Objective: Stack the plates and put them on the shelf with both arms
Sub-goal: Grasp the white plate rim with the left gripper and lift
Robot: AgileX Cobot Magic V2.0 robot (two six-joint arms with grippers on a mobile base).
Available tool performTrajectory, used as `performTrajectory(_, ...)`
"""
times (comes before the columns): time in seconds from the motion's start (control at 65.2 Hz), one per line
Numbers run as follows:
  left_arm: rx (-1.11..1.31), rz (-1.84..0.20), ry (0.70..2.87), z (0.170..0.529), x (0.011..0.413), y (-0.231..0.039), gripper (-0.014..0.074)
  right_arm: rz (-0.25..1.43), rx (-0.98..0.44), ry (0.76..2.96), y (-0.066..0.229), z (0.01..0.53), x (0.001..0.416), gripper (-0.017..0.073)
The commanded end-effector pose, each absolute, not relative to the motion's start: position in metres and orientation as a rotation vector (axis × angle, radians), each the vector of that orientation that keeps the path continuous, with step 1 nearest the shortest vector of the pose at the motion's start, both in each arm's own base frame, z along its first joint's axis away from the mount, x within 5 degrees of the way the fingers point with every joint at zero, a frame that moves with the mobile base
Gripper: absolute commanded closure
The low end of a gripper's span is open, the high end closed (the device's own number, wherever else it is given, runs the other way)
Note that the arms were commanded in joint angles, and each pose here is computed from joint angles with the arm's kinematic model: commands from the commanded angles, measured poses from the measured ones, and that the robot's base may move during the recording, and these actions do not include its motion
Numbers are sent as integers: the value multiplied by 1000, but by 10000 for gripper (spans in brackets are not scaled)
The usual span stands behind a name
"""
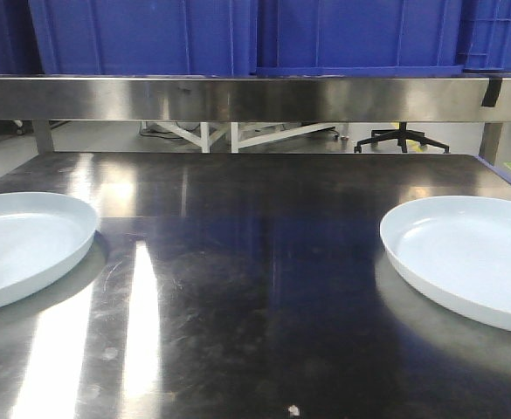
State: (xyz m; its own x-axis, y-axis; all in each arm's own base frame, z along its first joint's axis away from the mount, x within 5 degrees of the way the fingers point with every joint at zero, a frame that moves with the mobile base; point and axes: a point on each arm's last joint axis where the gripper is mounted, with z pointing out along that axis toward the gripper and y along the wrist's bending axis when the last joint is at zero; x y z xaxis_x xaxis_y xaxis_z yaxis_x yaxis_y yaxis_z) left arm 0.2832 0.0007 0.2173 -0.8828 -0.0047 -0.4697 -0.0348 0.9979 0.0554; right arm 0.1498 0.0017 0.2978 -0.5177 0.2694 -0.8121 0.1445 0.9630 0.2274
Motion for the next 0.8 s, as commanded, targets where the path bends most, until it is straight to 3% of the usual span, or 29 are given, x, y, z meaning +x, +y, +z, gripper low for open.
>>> performTrajectory(0.0, -51, 58, 2545, 237, 289, 0, 150, 160, 261, 2017, 1, 316, 154, -20)
performTrajectory(0.537, -56, 46, 2523, 237, 292, -1, 150, 160, 261, 2017, 1, 316, 154, -20)
performTrajectory(0.783, -65, 44, 2597, 217, 298, -2, 150, 160, 261, 2017, 1, 316, 154, -20)
